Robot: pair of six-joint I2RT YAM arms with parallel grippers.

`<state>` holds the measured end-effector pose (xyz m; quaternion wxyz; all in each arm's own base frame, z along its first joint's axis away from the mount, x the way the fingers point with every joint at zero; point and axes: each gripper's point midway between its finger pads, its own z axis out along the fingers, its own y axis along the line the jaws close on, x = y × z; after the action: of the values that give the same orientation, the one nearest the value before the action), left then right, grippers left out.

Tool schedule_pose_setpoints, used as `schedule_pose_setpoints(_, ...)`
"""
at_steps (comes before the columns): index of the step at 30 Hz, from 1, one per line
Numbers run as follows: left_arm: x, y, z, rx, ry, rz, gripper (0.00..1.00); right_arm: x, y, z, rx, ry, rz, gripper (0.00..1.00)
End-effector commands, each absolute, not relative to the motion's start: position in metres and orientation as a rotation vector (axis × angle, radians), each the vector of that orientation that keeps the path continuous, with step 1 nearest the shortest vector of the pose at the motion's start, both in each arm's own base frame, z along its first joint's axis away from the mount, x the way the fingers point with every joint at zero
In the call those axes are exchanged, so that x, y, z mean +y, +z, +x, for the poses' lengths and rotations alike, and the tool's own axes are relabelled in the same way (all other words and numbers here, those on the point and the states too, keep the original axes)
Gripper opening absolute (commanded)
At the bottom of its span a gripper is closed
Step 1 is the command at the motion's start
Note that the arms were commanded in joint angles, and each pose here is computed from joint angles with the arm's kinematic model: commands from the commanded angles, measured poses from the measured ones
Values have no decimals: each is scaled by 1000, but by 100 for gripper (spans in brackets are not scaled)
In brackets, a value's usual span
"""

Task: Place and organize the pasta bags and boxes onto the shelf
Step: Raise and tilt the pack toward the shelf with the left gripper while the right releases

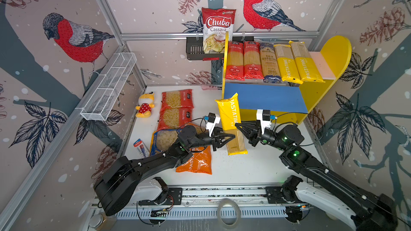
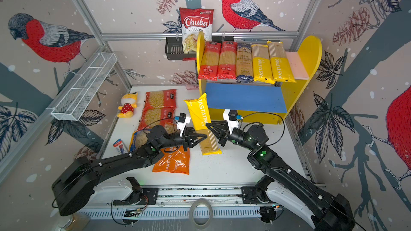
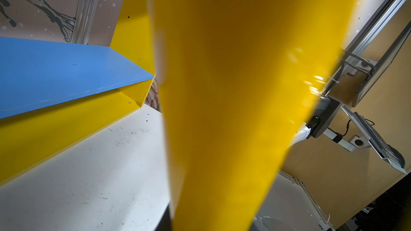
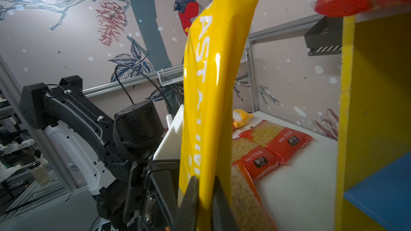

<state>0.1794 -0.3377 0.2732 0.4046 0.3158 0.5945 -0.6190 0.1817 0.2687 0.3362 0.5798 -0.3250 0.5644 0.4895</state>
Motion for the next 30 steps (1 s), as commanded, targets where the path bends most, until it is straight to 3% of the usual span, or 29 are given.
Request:
schedule_pose_setpoints(1,-335,297,178,1385,-1545,813,12,263,350,180,1249,1146,-725,28)
schedule_pose_setpoints(5,-333,305,186,1369,-1497,776,9,255,339,184,1293,1122,-663,50)
schedule_pose_setpoints(12,-314,332,213,1312,-1355,610,8,213,314,202,1376,1107,-331,76)
schedule_pose_setpoints(18,-287,369,234,1214,-1226,420,9,199,277,195,1406,1308,-131,79)
schedule_pose_setpoints(23,-260,397,236,1084,-1263,224,10,202,282,164,1273,1465,-164,80)
schedule_pose_setpoints(30,-280,408,226,1057,-1342,224,10,215,285,163,1265,1469,-194,80)
